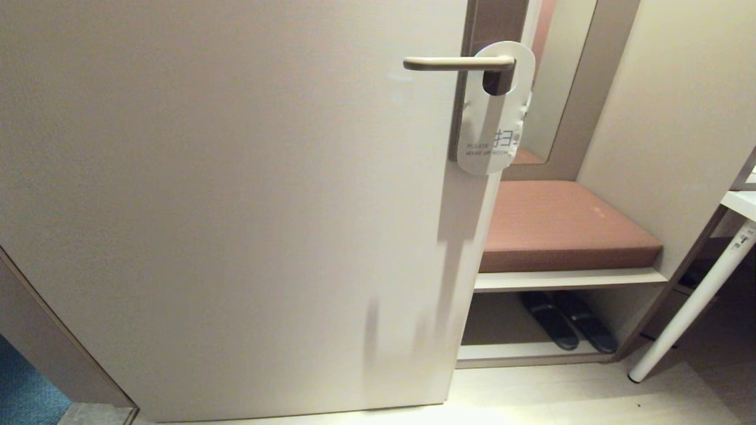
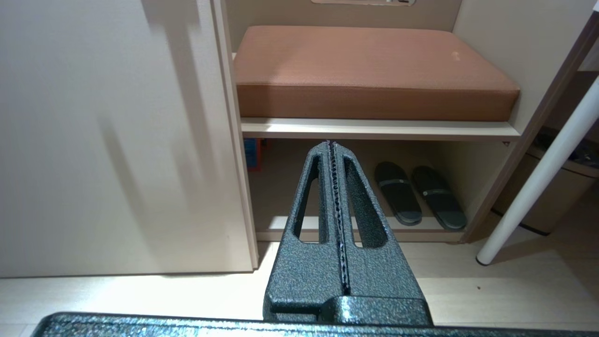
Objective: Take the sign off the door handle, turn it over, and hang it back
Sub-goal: Take down the sign
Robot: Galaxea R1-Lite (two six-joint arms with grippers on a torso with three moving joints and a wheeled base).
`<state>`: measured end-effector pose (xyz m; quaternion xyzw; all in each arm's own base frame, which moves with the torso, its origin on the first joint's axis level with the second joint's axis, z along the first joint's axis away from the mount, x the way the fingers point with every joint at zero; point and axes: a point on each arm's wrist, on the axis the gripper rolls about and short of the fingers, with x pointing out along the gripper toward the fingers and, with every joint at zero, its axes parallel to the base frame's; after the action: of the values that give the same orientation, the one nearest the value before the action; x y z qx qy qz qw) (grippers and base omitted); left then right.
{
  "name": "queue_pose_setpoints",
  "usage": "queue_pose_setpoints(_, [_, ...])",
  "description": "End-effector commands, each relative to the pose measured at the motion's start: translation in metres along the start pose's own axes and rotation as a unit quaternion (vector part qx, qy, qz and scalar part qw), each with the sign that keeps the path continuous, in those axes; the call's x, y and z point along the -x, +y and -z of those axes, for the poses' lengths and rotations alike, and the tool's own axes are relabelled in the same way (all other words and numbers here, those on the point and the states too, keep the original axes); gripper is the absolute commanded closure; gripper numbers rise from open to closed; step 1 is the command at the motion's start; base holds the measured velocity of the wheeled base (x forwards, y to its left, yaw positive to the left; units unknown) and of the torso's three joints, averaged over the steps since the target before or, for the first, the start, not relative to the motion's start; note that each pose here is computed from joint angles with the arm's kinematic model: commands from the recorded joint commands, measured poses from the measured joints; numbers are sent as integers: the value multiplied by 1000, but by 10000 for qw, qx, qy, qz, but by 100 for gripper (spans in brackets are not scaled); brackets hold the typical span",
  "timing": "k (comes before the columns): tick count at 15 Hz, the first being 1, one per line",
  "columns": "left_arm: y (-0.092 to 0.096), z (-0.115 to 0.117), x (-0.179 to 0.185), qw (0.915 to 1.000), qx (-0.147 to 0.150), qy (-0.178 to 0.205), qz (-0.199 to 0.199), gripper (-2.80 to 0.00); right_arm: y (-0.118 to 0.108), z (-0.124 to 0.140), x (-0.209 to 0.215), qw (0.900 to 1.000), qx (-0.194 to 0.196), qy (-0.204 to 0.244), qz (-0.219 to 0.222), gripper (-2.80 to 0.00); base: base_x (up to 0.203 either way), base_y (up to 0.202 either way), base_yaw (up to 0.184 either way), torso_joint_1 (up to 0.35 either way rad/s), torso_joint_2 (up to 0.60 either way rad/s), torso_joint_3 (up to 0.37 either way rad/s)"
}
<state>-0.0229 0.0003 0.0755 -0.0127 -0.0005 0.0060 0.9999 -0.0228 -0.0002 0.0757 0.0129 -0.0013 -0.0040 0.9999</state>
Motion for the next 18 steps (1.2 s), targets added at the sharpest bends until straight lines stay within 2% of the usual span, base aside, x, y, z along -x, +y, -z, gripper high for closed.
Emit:
queue_pose_setpoints(1, [0,0,0,10000,4,4,-2,0,0,0,0,10000,-2,-2,-2,0,0,0,0,0,0,0])
queue_pose_setpoints(18, [0,0,0,10000,4,4,-2,0,0,-1,0,10000,42,6,-17,0,0,0,0,0,0,0])
